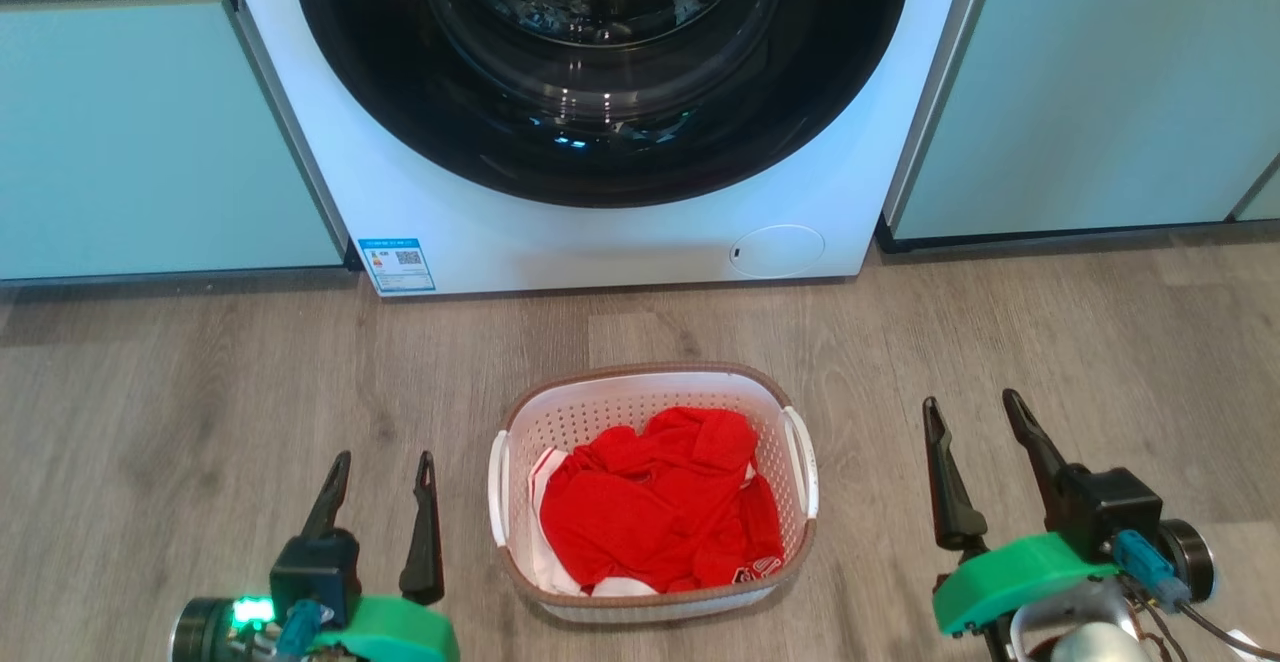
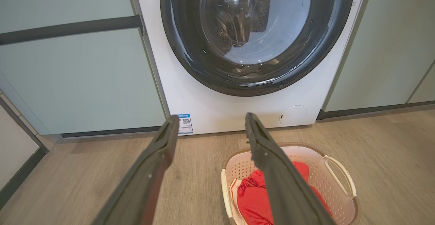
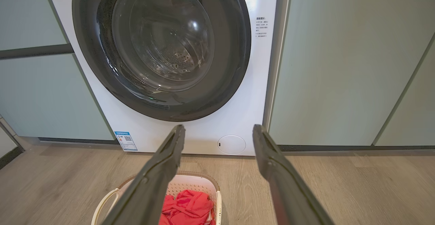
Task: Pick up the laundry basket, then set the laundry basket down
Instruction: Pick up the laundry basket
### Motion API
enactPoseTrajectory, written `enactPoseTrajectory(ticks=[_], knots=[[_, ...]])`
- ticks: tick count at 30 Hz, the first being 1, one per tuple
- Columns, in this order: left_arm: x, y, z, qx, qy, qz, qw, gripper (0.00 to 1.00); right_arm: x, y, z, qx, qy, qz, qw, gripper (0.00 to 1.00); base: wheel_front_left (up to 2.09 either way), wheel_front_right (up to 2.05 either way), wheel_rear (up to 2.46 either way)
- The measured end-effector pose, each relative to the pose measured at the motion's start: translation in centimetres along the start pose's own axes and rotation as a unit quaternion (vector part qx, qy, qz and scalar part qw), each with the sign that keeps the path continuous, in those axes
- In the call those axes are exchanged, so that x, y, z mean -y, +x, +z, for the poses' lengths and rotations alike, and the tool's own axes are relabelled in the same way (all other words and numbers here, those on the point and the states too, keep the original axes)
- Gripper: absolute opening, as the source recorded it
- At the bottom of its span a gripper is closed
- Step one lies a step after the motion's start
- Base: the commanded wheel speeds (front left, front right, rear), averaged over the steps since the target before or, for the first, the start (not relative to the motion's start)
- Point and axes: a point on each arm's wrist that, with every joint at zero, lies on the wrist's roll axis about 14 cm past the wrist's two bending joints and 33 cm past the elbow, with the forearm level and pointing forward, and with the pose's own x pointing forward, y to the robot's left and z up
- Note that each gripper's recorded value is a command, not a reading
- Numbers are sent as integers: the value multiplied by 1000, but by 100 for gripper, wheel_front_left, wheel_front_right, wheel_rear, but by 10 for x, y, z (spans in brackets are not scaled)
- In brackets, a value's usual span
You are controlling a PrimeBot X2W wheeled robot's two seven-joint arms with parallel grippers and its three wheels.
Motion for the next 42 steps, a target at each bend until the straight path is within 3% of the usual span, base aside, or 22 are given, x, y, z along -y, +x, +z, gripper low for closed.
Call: enactPoseTrajectory(ticks=[13, 25, 34, 42], knots=[[0, 8, -18, -30, -2, -3, 1000, 100, 5, 7, -25, -37, 6, -5, 999, 100, 0, 0, 0], [-4, 64, -35, -50, -29, -1, 998, 100, 14, 67, -48, -59, -10, 4, 998, 100, 0, 0, 0], [-4, 116, -84, -102, -52, 0, 993, 100, 30, 117, -104, -111, -18, 4, 994, 100, 0, 0, 0], [-2, 146, -147, -172, -65, 0, 983, 100, 45, 138, -176, -182, -10, -5, 983, 100, 0, 0, 0]])
